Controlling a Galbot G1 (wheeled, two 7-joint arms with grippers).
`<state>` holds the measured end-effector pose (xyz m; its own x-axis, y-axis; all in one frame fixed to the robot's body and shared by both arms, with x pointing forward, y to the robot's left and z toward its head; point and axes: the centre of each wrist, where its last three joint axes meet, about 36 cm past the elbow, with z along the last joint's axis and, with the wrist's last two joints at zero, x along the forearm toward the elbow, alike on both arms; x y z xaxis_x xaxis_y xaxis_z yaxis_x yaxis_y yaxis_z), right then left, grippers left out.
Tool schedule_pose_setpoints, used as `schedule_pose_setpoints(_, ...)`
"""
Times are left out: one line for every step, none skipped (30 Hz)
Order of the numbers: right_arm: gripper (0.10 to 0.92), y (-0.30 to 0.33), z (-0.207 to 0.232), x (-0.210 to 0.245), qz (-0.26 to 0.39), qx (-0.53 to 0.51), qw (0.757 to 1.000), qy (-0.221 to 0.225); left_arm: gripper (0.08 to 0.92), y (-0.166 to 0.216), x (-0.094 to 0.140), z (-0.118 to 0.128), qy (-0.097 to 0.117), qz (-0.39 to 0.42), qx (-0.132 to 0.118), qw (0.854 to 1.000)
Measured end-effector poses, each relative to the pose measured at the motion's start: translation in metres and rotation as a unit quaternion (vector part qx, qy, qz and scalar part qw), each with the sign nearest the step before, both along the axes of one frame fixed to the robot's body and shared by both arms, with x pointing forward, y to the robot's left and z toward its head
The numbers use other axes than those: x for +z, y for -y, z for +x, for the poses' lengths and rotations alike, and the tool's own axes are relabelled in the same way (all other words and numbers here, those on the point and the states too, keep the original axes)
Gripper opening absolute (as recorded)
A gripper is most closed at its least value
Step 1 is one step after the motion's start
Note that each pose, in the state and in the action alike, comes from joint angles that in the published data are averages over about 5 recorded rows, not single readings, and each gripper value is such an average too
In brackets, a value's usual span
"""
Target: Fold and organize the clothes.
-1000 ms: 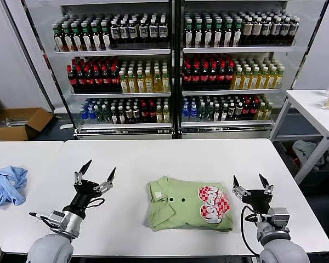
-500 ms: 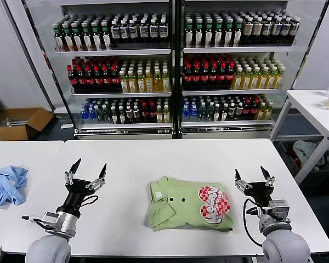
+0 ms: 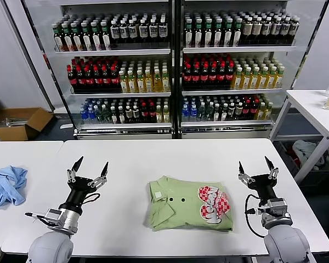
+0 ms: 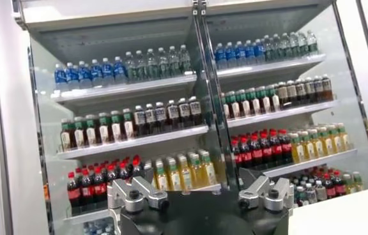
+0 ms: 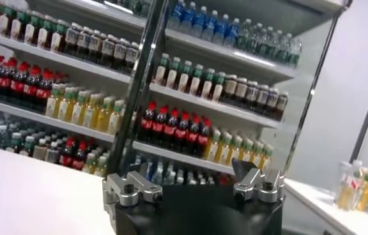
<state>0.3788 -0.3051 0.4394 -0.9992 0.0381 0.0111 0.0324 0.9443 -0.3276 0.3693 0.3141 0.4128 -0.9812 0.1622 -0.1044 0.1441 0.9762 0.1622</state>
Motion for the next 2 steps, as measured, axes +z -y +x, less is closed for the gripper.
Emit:
schedule_pose_setpoints(0.823, 0.0006, 0.0007, -0.0003, -0.002, 0.000, 1.000, 0.001, 0.823, -0.0002, -0.0001, -0.0003, 0.000, -0.001, 0.000, 1.000)
schedule_pose_setpoints(0.823, 0.0010, 0.0014, -0.0006, -0.003, 0.001, 1.000, 0.001, 0.823, -0.0005, -0.0003, -0.0005, -0.001, -0.002, 0.000, 1.000)
